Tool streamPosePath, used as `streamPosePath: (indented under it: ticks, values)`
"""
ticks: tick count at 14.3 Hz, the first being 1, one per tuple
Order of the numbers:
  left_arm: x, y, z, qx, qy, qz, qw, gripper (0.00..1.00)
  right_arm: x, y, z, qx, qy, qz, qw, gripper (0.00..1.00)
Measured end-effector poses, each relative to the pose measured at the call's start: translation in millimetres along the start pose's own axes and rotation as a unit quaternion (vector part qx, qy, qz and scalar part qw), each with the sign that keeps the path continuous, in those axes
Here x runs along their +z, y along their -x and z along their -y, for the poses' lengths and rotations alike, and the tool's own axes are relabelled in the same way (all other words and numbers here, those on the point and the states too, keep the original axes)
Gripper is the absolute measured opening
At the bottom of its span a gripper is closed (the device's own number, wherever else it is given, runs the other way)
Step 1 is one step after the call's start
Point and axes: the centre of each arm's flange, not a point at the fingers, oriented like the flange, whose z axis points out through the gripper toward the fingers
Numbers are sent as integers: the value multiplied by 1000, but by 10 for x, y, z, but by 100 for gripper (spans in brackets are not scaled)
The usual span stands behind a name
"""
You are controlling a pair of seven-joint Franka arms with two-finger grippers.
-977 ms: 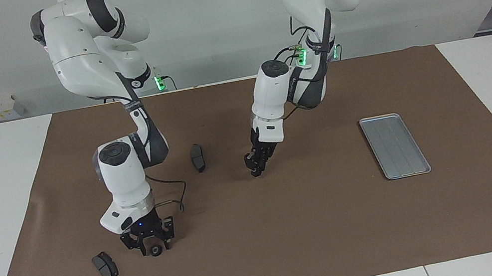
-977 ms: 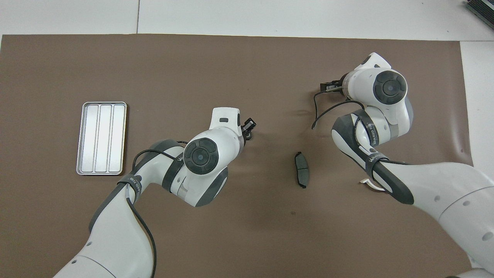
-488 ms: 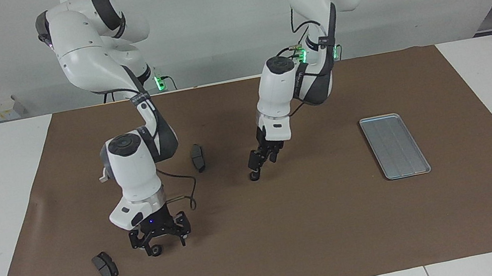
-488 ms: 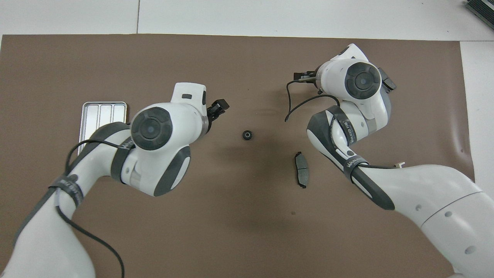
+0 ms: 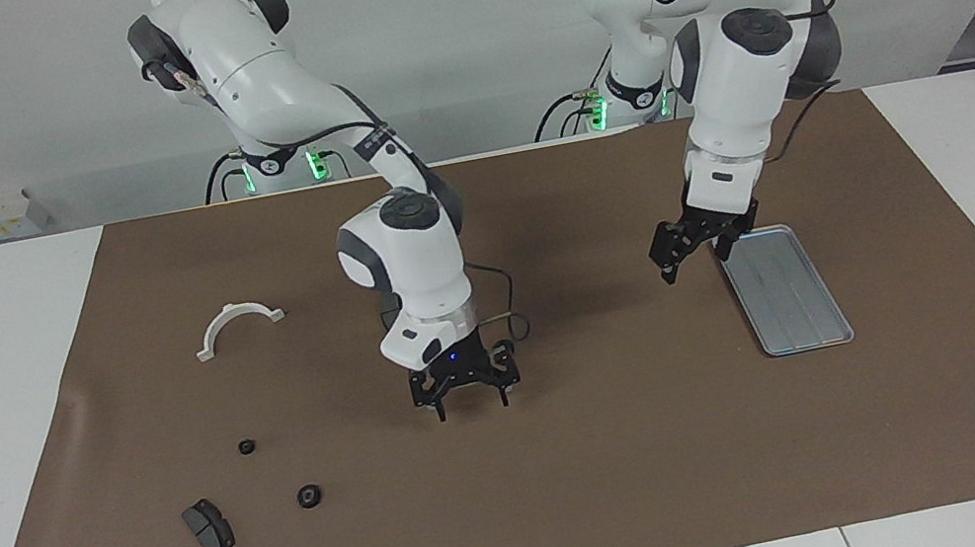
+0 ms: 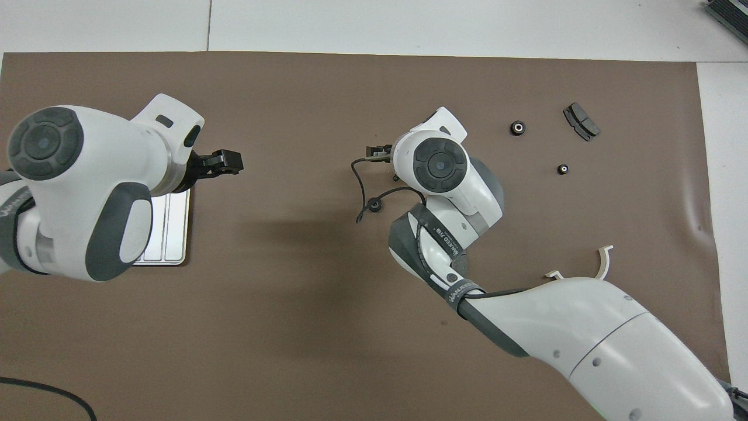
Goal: Place bearing gear from tray to pile
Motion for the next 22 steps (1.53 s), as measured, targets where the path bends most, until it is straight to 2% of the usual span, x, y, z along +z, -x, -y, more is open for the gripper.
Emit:
streamPosePath:
  ticks: [3,7,9,10,11,12,13,15,16,17,18,20,22]
  values:
    - [-250,-87,487,87,-12,40,995,100,-26,327,310,-30,21,33,999,100]
    - [-897,-111,607,102,-14,57,993,100,1,632,471,-54,29,51,997,100]
    - [-1239,-91,609,102,-14,59,993,100,11,704,477,-58,31,56,996,96]
    - [-1390,-84,610,101,-14,60,993,100,16,730,468,-59,33,58,996,89]
    - [-1506,-83,611,101,-14,59,993,100,21,748,461,-60,34,59,996,77]
    - [-1576,-87,610,101,-14,56,993,100,24,762,455,-61,35,60,996,77]
    - [-1601,-89,609,101,-13,55,993,100,25,771,452,-61,35,61,996,72]
    - [-1585,-83,614,101,-14,60,993,100,22,778,449,-61,35,61,996,52]
    - [-1575,-59,622,100,-15,71,992,100,20,778,449,-61,35,61,996,52]
    - [-1593,-31,628,101,-16,83,991,100,18,777,450,-61,35,60,996,45]
    - [-1640,-18,628,101,-16,87,991,100,18,778,449,-61,35,60,996,45]
    - [-1726,-26,647,100,-16,83,991,100,11,775,450,-61,35,60,996,35]
    - [-1733,-41,700,95,-16,81,992,100,14,778,449,-62,35,60,996,35]
